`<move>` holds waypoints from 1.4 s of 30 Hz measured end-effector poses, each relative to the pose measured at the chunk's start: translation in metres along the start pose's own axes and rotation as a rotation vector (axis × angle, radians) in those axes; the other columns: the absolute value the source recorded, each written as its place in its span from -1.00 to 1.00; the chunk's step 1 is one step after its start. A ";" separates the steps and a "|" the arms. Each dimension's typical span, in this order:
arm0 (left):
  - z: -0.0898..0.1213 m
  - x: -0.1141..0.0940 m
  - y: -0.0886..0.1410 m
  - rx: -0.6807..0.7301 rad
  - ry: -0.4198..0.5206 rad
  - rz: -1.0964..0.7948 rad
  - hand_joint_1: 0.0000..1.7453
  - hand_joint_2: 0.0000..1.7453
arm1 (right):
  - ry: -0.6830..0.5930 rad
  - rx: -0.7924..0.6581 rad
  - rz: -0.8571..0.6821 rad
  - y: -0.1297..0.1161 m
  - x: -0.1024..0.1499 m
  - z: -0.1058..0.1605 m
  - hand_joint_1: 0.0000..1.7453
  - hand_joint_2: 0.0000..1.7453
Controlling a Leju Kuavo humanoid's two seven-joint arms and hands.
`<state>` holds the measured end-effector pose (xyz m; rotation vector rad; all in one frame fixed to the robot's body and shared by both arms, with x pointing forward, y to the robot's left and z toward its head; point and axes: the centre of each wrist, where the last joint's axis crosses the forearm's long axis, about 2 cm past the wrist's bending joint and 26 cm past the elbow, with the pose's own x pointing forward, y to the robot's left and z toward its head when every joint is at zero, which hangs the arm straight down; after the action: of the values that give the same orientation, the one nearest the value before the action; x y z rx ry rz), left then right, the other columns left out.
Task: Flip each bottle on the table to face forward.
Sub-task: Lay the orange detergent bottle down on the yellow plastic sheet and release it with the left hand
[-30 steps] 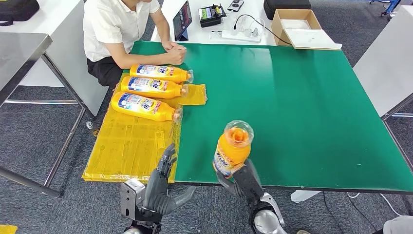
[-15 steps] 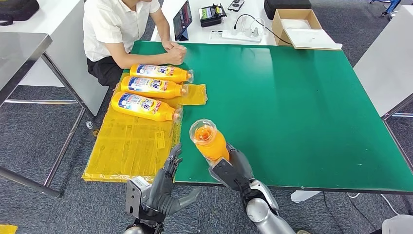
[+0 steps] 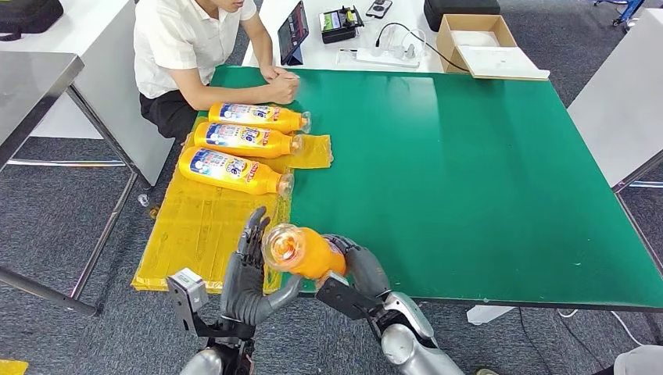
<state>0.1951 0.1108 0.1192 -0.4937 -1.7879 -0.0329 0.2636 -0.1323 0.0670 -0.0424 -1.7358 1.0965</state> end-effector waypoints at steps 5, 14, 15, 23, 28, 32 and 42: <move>-0.001 0.002 0.002 0.035 0.038 0.059 -1.00 1.00 | -0.009 0.013 0.022 0.006 0.002 0.000 1.00 1.00; -0.001 0.001 0.002 0.010 0.080 0.129 -1.00 1.00 | 0.003 0.042 0.020 0.013 0.003 -0.001 0.86 1.00; -0.001 0.001 0.001 -0.001 0.093 0.144 -1.00 1.00 | 0.010 0.043 0.019 0.013 0.003 -0.002 0.86 1.00; 0.003 -0.002 -0.002 -0.028 0.124 0.159 -1.00 -1.00 | 0.073 0.058 0.066 0.009 -0.003 -0.009 0.74 1.00; 0.003 -0.002 -0.001 -0.001 0.114 0.095 -1.00 -1.00 | 0.103 0.053 0.121 0.008 -0.004 -0.014 0.68 1.00; 0.002 -0.002 0.000 0.023 0.107 0.060 -1.00 -1.00 | 0.110 0.043 0.182 0.007 -0.003 -0.019 0.67 1.00; -0.001 -0.003 0.001 0.077 0.108 -0.005 -1.00 1.00 | 0.112 0.049 0.266 0.011 0.003 -0.024 0.62 1.00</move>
<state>0.1970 0.1101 0.1163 -0.4246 -1.6785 0.0061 0.2761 -0.1091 0.0631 -0.3064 -1.6336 1.3036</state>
